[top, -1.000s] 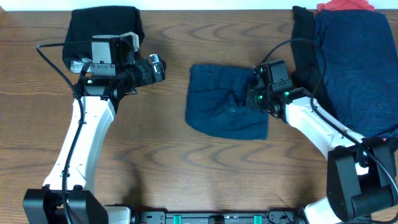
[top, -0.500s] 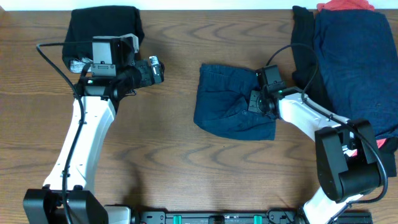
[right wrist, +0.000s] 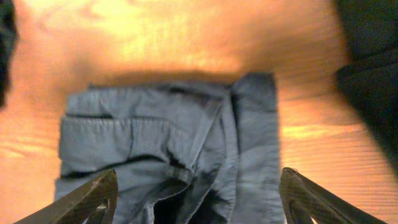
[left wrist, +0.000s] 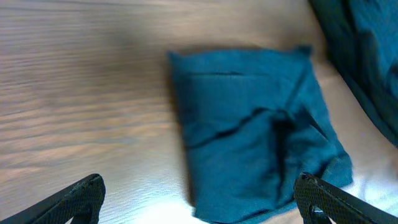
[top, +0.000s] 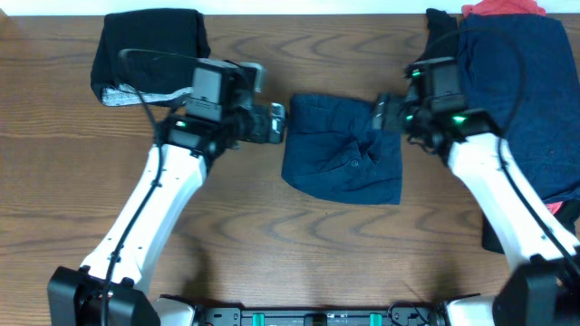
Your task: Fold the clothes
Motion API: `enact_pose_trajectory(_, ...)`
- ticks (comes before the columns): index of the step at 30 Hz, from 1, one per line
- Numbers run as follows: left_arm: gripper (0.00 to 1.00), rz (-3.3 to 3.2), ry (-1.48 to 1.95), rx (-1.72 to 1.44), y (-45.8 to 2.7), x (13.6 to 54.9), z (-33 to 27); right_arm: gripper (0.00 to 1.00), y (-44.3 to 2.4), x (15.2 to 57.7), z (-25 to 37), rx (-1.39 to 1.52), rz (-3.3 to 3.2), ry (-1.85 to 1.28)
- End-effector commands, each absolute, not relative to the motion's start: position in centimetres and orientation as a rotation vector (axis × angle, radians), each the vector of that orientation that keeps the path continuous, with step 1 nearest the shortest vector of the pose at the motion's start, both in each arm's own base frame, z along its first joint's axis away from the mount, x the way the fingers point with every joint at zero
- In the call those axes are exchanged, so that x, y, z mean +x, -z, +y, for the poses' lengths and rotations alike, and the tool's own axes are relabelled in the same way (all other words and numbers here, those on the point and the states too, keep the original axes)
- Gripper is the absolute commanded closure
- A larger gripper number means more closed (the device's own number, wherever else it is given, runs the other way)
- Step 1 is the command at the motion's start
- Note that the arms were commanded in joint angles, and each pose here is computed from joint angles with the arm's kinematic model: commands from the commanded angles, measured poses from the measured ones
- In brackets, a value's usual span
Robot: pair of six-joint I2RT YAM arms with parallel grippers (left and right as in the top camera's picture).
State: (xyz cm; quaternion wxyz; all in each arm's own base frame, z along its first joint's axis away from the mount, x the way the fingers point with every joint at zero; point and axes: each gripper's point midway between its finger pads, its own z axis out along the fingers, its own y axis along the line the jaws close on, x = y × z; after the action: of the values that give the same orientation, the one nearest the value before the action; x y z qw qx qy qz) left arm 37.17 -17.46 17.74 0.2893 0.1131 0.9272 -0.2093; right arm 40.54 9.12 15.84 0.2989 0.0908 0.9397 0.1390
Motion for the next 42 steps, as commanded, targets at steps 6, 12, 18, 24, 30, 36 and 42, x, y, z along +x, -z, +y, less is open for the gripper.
enact_pose_trajectory(6,0.43,2.617,0.57,0.494,-10.5,35.5,-22.7,0.21,-16.0,40.4,2.9,0.405,2.493,-0.304)
enact_pose_trajectory(12,0.92,2.671,0.588,0.629,-8.1,32.8,-26.2,0.21,-15.4,39.5,1.4,0.43,2.53,-0.271)
enact_pose_trajectory(18,0.94,2.643,0.504,0.767,-7.0,30.9,-28.8,0.21,-15.4,39.6,1.3,0.433,2.529,-0.271)
enact_pose_trajectory(24,0.94,2.696,0.46,0.795,-3.0,30.9,-29.5,0.21,-15.3,39.5,1.3,0.433,2.533,-0.27)
enact_pose_trajectory(30,0.94,2.702,0.447,0.792,-2.3,31.1,-29.4,0.21,-15.4,39.5,1.3,0.425,2.533,-0.268)
enact_pose_trajectory(36,0.94,2.606,0.037,0.792,-2.2,35.0,-24.9,0.21,-15.4,39.5,1.3,0.424,2.533,-0.267)
enact_pose_trajectory(42,0.94,2.598,-0.206,0.691,-2.5,37.9,-19.4,0.21,-15.2,39.3,1.2,0.419,2.541,-0.254)
